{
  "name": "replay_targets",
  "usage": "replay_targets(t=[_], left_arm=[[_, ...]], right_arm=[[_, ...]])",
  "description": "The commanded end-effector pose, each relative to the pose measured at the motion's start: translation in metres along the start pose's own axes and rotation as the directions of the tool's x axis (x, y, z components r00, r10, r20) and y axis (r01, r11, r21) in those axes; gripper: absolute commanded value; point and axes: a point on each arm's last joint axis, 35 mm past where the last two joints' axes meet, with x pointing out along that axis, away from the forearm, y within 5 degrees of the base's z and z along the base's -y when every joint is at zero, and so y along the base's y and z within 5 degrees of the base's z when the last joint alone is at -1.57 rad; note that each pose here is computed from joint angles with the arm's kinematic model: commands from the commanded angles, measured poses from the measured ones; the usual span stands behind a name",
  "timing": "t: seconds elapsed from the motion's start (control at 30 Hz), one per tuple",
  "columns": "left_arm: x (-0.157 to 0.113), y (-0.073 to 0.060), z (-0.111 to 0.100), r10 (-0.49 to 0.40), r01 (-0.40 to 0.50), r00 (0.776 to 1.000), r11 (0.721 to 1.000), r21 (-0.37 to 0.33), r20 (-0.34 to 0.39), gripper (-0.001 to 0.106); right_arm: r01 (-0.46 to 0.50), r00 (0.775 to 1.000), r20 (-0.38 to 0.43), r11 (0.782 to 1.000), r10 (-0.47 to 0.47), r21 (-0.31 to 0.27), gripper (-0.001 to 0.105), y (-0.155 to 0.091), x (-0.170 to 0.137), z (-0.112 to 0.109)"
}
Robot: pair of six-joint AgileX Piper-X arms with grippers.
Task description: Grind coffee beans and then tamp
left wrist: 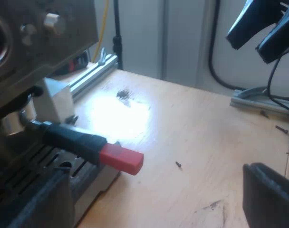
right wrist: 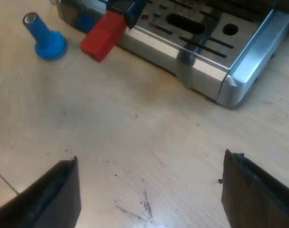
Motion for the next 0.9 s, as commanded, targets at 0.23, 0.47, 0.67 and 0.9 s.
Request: replay_targets(t=[0.23,0.47,0.67,0.9], left_arm=[[0.037,0.009,-0.022,-0.113,0.114,0.993,0.993,0.027,-0.025,0.074],[0.055,0.017,-0.038,-0.126,0.126,0.989,0.992,-0.001,-0.077,0.074],[0.064,0.023,-0.043,-0.124,0.122,0.986,0.992,-0.024,-0.110,0.074],[0.070,0.026,-0.045,-0.116,0.112,0.985,0.993,-0.035,-0.127,0.074]], right_arm=[[0.082,0.992,0.104,0.993,-0.073,-0.082,0.064,0.009,0.010,0.013],[0.122,0.983,0.146,0.989,-0.109,-0.085,0.064,0.023,0.045,0.002],[0.218,0.965,0.178,0.968,-0.194,-0.125,0.064,0.043,0.078,-0.007],[0.297,0.941,0.194,0.951,-0.276,-0.089,0.064,0.066,0.109,-0.012]])
